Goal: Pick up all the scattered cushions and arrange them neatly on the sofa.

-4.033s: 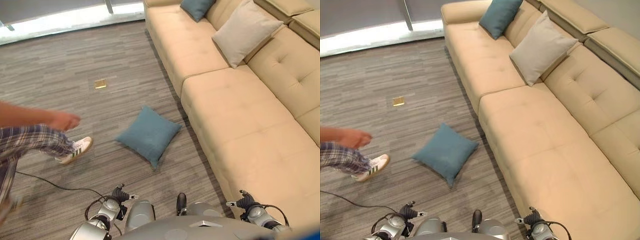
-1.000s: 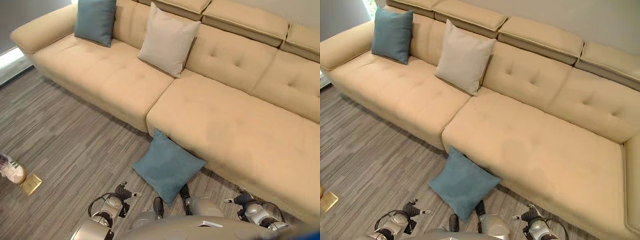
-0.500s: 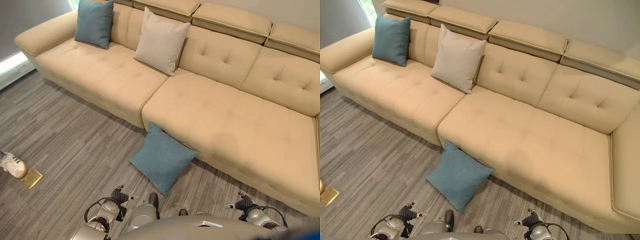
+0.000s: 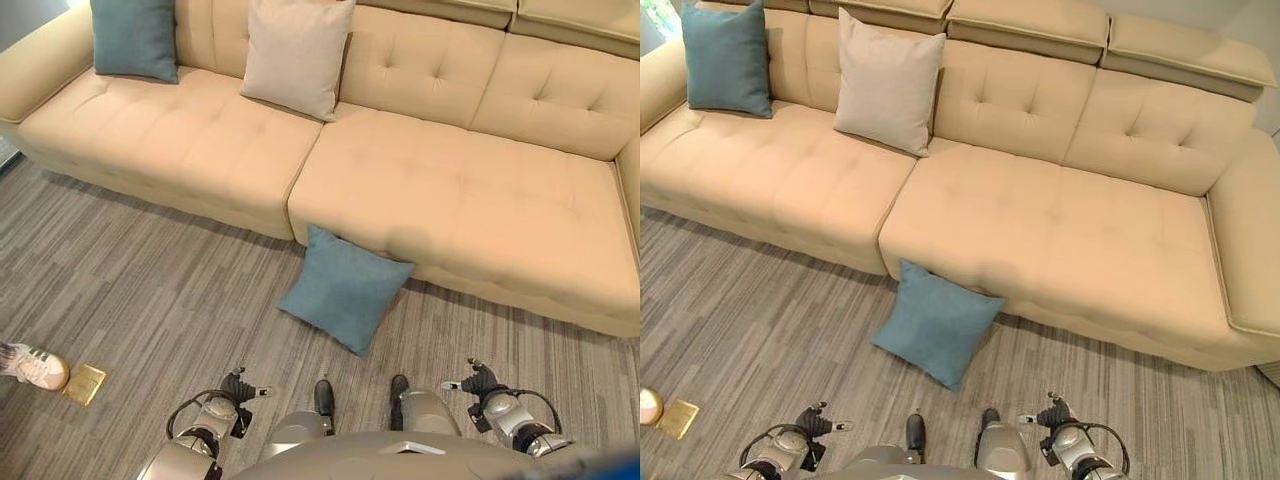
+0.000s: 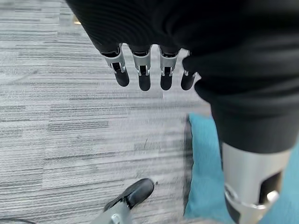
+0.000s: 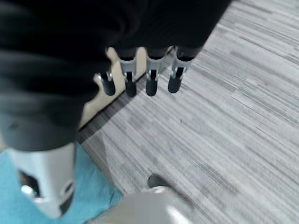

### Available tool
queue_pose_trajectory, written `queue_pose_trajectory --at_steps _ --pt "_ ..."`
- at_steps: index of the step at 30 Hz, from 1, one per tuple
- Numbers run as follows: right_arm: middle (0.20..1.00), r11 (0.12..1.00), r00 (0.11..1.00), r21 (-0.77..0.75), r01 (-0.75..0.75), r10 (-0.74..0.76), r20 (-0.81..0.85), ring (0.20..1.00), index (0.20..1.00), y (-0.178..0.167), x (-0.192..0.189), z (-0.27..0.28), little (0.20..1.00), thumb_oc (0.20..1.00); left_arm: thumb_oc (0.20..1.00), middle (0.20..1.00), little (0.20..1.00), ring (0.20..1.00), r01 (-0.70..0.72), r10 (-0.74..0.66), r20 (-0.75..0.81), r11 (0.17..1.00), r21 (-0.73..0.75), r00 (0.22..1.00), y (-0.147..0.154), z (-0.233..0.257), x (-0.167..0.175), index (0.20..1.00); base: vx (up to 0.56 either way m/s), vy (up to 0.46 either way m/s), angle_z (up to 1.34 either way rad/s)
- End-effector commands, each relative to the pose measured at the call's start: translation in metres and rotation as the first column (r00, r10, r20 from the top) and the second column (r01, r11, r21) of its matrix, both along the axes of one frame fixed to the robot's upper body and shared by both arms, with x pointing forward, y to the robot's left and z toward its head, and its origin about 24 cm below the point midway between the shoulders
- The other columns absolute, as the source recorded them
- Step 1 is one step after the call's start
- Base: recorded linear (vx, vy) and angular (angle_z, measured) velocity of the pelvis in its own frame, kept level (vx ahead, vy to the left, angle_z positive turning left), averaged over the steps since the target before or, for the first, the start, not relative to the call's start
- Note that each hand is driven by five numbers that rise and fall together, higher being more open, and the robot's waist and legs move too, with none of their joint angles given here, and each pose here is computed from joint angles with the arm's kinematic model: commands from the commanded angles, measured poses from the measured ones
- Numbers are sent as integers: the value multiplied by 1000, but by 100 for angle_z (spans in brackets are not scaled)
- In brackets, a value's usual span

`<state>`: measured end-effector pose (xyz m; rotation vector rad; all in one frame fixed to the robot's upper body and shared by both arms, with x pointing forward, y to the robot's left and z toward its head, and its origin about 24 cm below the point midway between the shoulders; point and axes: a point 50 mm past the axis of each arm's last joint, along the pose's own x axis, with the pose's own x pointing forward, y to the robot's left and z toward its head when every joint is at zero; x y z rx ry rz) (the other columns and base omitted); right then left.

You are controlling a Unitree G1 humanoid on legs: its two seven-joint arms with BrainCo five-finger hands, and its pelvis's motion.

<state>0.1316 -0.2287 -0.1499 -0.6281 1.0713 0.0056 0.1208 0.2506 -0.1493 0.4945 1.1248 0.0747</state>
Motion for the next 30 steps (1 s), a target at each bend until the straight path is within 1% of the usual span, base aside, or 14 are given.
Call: queue_pose_trajectory --at_steps 1,6,7,10,14,19,22,23,26,30 --pt "1000 998 1000 -58 -7 7 -7 1000 1000 -15 0 3 1000 1000 1000 1000 1000 1000 46 -46 -9 999 25 999 2 0 -1 1000 128 -9 10" --pt "1000 998 999 -60 33 -34 -15 1000 1000 -21 -6 2 1000 1000 1000 1000 1000 1000 54 -54 -10 998 13 999 -2 -1 0 1000 116 -53 17" --pt "1000 996 997 -62 71 -73 -27 1000 1000 -26 -13 2 1000 1000 1000 1000 1000 1000 86 -86 -18 996 11 996 -6 -1 2 1000 94 -65 54" --pt "1000 994 996 -60 95 -95 3 1000 1000 -30 -7 5 1000 1000 1000 1000 1000 1000 65 -65 2 998 -8 998 -11 -1 5 1000 20 -14 85" --pt "1000 993 996 -88 83 -83 -7 1000 1000 -34 -7 6 1000 1000 1000 1000 1000 1000 47 -47 -6 999 -5 999 -12 -3 3 1000 128 145 -16" --pt "1000 995 997 -77 69 -70 -12 1000 1000 -30 -5 5 1000 1000 1000 1000 1000 1000 71 -71 -6 997 -2 997 -12 -2 5 1000 157 326 -58" --pt "1000 996 999 -72 51 -51 7 1000 1000 -26 4 7 1000 1000 1000 1000 1000 1000 63 -64 24 998 14 998 -7 2 13 1000 -42 262 -83" --pt "1000 997 999 -69 32 -29 40 1000 1000 -21 14 10 1000 1000 1000 1000 1000 1000 43 -45 48 998 39 998 3 7 18 1000 -52 255 -103" --pt "1000 997 999 -75 27 -24 37 1000 1000 -22 12 9 1000 1000 1000 1000 1000 1000 16 -19 46 999 46 999 9 7 14 1000 43 171 -80" --pt "1000 995 1000 -97 22 -20 21 1000 1000 -27 7 9 1000 1000 1000 1000 1000 1000 -14 13 19 999 43 1000 12 4 2 1000 84 17 -18"
